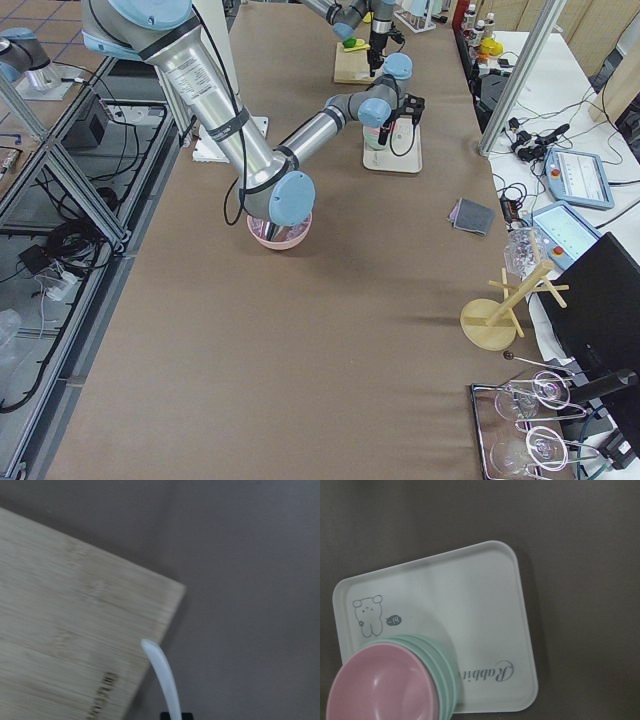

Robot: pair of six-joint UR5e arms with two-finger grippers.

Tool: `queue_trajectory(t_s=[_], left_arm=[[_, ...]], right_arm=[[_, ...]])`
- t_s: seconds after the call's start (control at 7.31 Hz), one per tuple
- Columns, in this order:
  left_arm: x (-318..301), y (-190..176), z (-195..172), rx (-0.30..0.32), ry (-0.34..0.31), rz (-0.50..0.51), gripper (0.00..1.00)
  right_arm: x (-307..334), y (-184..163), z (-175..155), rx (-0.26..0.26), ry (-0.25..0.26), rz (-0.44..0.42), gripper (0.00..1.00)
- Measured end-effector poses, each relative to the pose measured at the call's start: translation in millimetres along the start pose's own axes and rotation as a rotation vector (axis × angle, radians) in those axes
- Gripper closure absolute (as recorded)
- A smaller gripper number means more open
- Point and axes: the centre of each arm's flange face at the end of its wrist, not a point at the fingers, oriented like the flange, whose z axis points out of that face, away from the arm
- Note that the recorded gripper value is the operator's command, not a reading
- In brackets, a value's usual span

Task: Stack pink bowl on green and place spoon
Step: 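Carry the white spoon to the pink bowl while the right arm withdraws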

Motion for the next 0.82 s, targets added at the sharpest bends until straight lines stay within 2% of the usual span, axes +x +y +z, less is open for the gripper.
queue_trajectory(t_s=[0.41, 0.82], left_arm=[[149.7, 16.3, -26.8, 0.015, 0.1, -0.062, 1.0], [246.6, 54.5, 10.5, 0.128, 0.154, -0.012, 1.0]], right_arm=[[139.6, -43.2, -53.7, 0.008, 0.029, -0.085, 0.0], [212.8, -47.8, -72.0, 0.019, 0.063, -0.147, 0.0]])
